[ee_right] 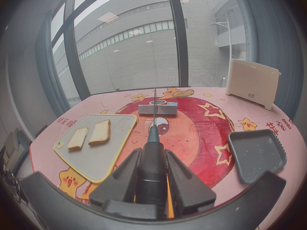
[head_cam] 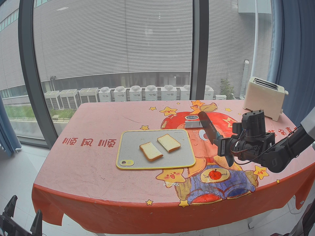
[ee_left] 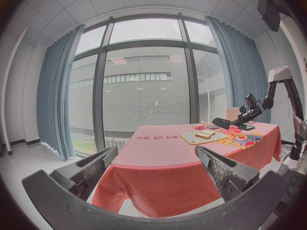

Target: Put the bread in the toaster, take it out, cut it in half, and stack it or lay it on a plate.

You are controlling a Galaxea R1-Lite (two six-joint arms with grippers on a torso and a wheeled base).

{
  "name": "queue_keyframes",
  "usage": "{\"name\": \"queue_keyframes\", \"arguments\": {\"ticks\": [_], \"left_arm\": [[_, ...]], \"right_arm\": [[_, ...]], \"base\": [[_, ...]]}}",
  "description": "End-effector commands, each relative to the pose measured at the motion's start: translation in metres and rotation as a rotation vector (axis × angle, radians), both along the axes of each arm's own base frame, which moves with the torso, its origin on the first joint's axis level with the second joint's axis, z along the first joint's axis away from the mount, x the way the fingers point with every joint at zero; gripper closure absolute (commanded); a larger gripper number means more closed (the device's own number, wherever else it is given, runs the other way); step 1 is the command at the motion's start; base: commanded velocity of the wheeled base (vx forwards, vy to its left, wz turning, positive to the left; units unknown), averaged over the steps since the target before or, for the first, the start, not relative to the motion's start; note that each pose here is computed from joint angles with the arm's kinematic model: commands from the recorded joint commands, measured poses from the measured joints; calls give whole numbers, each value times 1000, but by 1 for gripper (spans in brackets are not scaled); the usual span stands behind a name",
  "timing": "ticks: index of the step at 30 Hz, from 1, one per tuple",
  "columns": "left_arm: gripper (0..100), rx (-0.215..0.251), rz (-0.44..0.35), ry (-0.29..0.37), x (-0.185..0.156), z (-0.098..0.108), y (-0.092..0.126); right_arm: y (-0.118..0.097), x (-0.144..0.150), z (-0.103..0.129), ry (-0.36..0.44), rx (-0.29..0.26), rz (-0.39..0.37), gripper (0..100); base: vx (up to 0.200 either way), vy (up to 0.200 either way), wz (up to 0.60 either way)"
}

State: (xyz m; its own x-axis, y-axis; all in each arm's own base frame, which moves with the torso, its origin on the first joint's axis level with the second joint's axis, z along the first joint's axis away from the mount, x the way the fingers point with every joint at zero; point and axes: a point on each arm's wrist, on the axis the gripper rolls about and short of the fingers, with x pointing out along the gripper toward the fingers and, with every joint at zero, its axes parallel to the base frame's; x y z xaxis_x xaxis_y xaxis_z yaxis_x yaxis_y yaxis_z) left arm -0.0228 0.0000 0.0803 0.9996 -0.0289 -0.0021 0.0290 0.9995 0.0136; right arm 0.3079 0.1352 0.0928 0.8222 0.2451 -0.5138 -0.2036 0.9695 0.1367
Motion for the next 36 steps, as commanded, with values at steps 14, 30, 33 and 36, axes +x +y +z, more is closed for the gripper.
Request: {"name": "queue_keyframes", "arguments": {"ticks": [14, 30, 33, 36], "left_arm": [[0, 0, 0, 10, 1, -4, 0], [0, 0, 0, 10, 1, -4, 0], [0, 0, 0, 10, 1, -4, 0], [0, 0, 0, 10, 1, -4, 0]], "right_arm": [[3, 1, -8, 20, -12, 5, 100], [10, 4, -15, 32, -25, 10, 100], [10, 3, -16, 36, -27, 12, 100], [13, 1, -17, 38, -29, 20, 100]], "base": [[0, 0, 0], [0, 0, 0], [0, 0, 0], [0, 0, 0]]}}
